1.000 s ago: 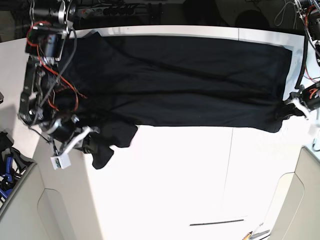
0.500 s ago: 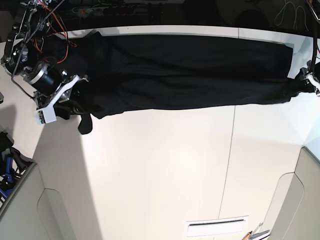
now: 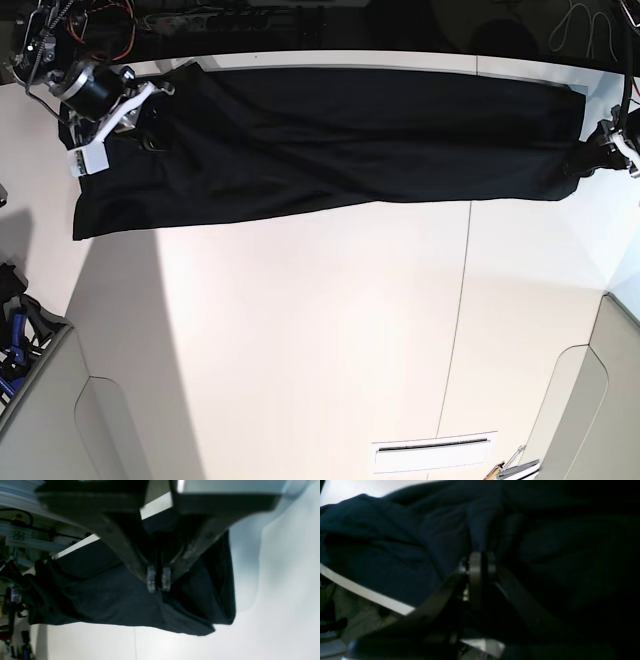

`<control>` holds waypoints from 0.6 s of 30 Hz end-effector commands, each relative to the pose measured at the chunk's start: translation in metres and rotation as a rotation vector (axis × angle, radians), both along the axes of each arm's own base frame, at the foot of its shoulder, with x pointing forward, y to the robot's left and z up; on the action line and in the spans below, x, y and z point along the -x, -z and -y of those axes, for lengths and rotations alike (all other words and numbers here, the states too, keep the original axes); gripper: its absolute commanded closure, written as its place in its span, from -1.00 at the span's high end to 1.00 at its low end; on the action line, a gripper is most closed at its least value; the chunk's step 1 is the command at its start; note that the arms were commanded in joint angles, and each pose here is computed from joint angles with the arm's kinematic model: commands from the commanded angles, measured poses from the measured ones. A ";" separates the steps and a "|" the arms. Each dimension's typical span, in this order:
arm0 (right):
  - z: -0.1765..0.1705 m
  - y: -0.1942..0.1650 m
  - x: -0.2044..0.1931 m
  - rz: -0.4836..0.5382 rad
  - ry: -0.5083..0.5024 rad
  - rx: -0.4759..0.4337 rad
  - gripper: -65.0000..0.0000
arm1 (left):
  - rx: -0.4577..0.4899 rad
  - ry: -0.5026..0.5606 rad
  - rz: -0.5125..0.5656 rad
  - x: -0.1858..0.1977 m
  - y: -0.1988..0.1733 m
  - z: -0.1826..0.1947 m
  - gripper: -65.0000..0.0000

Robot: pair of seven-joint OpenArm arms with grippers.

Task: Fold the T-shirt properly
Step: 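Release and regrasp the ends of the folded strip with both grippers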

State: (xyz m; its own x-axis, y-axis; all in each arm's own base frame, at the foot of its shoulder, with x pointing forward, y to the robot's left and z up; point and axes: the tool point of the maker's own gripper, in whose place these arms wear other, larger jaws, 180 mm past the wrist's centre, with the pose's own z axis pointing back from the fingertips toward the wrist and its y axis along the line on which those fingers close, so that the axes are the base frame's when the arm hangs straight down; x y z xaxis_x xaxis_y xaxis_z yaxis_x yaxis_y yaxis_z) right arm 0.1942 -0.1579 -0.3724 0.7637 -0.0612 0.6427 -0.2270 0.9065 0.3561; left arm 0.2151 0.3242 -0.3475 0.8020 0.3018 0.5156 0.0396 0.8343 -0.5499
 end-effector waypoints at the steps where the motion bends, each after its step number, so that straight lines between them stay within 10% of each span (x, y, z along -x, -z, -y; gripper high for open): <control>1: 0.004 -0.010 -0.005 0.043 0.010 -0.003 -1.00 | -0.018 0.006 0.044 -0.008 -0.014 -0.005 -1.00; 9: 0.027 0.005 0.004 -0.013 0.043 0.103 -1.00 | -0.018 0.006 0.043 -0.008 -0.014 -0.006 -0.99; 14: 0.028 0.004 0.002 -0.002 0.048 0.099 -0.12 | -0.018 0.013 0.029 -0.004 -0.012 -0.005 -0.18; 18: 0.032 -0.005 -0.008 0.035 0.071 0.079 -0.09 | -0.025 -0.056 0.082 -0.005 -0.025 -0.022 -0.16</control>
